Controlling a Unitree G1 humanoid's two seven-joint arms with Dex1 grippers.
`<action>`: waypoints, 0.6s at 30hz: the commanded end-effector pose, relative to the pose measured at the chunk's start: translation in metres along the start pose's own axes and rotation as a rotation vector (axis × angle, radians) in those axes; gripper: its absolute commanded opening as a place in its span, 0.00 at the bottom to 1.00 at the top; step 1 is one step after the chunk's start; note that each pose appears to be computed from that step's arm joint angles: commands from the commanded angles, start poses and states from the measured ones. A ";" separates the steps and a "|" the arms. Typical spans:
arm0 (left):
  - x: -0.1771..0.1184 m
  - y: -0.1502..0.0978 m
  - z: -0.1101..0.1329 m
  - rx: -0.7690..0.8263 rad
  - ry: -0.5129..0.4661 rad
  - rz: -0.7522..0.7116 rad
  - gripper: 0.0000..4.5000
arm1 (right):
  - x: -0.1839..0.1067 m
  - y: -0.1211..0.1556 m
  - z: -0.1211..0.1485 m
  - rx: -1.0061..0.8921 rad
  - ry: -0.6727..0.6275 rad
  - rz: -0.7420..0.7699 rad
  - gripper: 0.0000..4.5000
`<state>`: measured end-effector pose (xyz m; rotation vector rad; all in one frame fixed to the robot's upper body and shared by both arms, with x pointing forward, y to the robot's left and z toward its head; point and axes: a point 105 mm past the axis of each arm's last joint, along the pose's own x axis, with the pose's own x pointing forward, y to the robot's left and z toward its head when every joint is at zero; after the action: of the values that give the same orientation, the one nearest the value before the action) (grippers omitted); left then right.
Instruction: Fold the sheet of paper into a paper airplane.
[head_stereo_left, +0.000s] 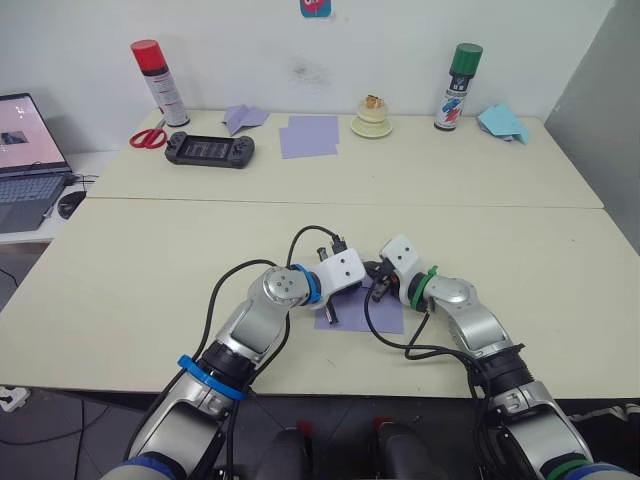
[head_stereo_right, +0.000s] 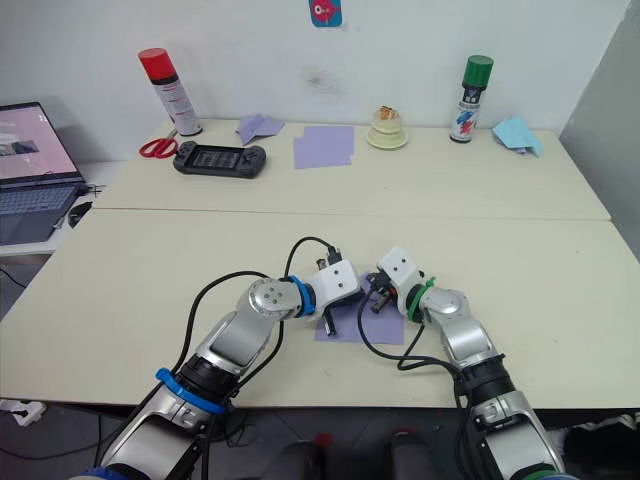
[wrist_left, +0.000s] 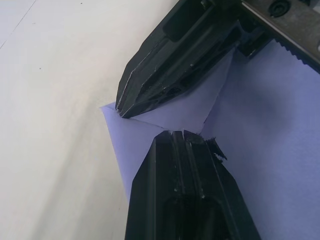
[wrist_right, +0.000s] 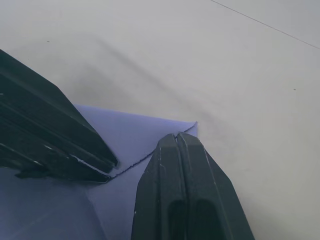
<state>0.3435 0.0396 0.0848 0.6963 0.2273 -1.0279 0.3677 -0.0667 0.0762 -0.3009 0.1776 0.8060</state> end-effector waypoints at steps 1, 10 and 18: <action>0.001 -0.001 0.013 0.027 -0.033 -0.023 0.00 | 0.002 0.006 0.011 -0.006 -0.041 0.028 0.00; 0.002 -0.001 0.010 0.029 -0.027 -0.030 0.00 | 0.007 -0.002 0.004 -0.039 0.016 -0.024 0.00; 0.002 -0.002 0.008 0.025 -0.021 -0.034 0.00 | 0.009 -0.002 0.007 -0.029 0.006 -0.024 0.00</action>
<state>0.3450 0.0410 0.0856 0.7044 0.2337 -1.0352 0.3737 -0.0626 0.0773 -0.3326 0.1766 0.7819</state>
